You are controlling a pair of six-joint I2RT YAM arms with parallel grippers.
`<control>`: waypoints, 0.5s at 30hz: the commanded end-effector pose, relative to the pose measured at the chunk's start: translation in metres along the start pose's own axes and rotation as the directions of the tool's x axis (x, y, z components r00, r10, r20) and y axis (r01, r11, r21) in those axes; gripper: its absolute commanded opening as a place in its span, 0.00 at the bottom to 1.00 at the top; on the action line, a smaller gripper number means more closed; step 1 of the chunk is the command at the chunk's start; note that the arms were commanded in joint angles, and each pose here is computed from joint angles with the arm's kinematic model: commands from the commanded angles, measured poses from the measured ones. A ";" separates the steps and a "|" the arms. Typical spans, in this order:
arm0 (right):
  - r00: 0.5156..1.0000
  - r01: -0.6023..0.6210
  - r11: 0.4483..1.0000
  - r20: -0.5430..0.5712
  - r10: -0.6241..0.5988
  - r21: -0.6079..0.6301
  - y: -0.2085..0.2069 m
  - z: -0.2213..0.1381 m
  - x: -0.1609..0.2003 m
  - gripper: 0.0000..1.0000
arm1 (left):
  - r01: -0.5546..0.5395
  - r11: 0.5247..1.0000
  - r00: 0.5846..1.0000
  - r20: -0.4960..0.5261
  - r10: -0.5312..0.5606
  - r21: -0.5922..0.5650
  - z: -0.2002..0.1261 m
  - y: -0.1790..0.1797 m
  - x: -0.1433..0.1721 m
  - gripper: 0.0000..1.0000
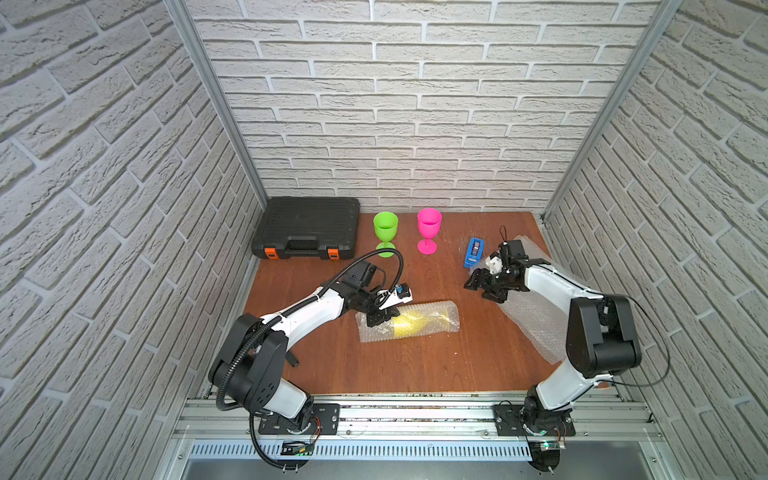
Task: Wrap wine glasses in bubble wrap
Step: Adjust the bubble wrap at the center of the board.
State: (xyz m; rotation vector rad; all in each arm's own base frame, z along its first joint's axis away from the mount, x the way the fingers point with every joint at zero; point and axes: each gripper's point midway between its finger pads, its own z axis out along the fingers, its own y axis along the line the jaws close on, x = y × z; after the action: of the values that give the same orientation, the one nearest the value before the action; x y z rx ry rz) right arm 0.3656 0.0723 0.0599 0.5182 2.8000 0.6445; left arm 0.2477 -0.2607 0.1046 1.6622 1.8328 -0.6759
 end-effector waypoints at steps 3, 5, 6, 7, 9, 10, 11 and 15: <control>0.995 0.085 0.996 0.058 -0.086 0.022 0.003 0.008 -0.036 0.76 | 0.011 1.000 1.000 -0.008 -0.010 0.014 0.001 -0.005 0.002 0.00; 0.995 0.072 0.996 0.071 -0.075 0.052 -0.005 0.011 -0.048 0.77 | 0.013 1.000 1.000 -0.010 -0.013 0.016 0.001 -0.005 0.002 0.00; 0.994 0.065 0.996 0.079 -0.070 0.063 -0.009 0.012 -0.053 0.77 | 0.016 1.000 1.000 -0.011 -0.016 0.017 0.001 -0.005 0.002 0.00; 0.994 0.052 0.996 0.091 -0.058 0.070 -0.014 0.012 -0.060 0.77 | 0.016 1.000 1.000 -0.010 -0.016 0.017 0.001 -0.005 0.003 0.00; 0.994 0.022 0.997 0.106 -0.031 0.080 -0.025 0.015 -0.073 0.77 | 0.017 1.000 1.000 -0.013 -0.017 0.017 0.002 -0.006 0.004 0.00; 0.993 0.007 0.997 0.117 -0.016 0.079 -0.029 0.015 -0.081 0.77 | 0.018 1.000 1.000 -0.013 -0.018 0.018 0.002 -0.006 0.004 0.00; 0.991 -0.012 0.997 0.131 0.002 0.079 -0.035 0.014 -0.089 0.77 | 0.020 1.000 1.000 -0.016 -0.019 0.018 0.002 -0.005 0.004 0.00; 0.977 -0.068 0.994 0.208 0.050 0.083 -0.053 0.001 -0.126 0.77 | 0.021 1.000 1.000 -0.019 -0.021 0.018 0.002 -0.005 0.005 0.00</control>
State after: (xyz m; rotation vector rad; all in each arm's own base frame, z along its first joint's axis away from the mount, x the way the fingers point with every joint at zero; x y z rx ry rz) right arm 0.4442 0.0041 0.0380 0.6265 2.7200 0.5017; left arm 0.2475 -0.2606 0.1045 1.6626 1.8342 -0.6762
